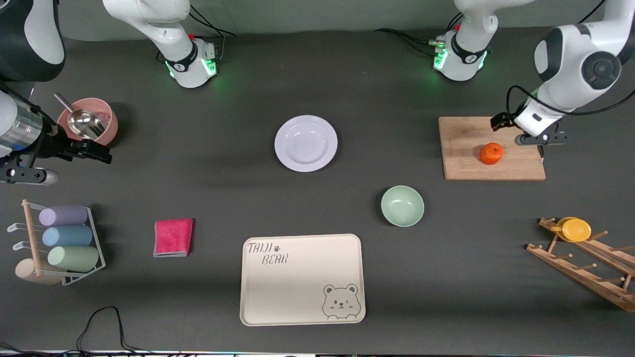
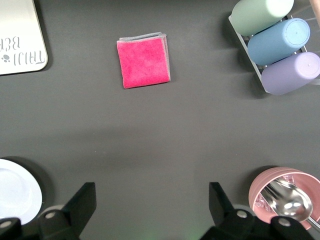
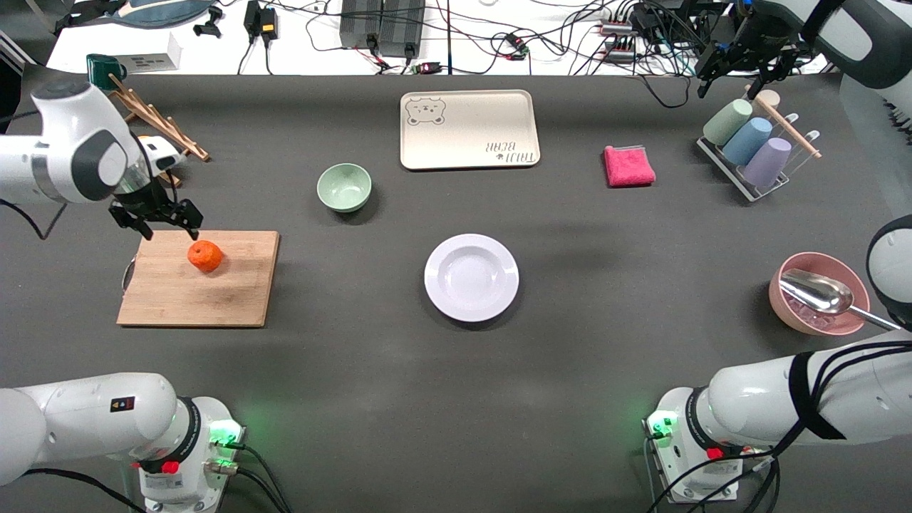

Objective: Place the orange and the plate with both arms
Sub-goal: 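Lower the left gripper onto the orange on the cutting board and grasp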

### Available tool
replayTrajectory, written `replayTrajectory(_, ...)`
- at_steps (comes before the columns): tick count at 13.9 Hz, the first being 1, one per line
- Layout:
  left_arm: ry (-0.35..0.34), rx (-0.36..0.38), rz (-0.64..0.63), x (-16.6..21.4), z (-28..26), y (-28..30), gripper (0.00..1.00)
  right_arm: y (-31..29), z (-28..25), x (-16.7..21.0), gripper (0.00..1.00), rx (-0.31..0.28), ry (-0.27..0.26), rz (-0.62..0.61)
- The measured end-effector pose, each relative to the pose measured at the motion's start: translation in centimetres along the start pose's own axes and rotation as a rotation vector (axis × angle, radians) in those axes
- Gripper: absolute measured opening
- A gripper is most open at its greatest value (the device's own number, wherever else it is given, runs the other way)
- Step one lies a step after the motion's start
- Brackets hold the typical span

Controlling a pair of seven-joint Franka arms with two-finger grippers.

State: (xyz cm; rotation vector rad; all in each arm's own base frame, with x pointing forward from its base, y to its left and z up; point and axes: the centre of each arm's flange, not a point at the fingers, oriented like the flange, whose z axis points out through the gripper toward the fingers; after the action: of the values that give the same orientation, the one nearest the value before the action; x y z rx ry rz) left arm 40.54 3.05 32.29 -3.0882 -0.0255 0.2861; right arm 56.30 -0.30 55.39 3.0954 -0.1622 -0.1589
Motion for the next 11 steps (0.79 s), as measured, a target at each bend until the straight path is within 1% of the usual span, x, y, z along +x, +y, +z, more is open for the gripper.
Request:
replayTrajectory(5,-0.026,-0.015,0.005,1.7,4.6,0.1,1.0,0.0,0.4,1.3,1.0,0.003,-0.003,0.057)
replayTrajectory(7,-0.009,-0.02,0.007,2.1,6.6,0.2,1.0,0.1,0.8,1.6,1.0,0.002,-0.023,0.064)
replayTrajectory(11,0.026,-0.026,0.009,1.5,9.7,0.5,1.0,0.2,1.9,2.0,1.0,0.006,-0.059,0.061)
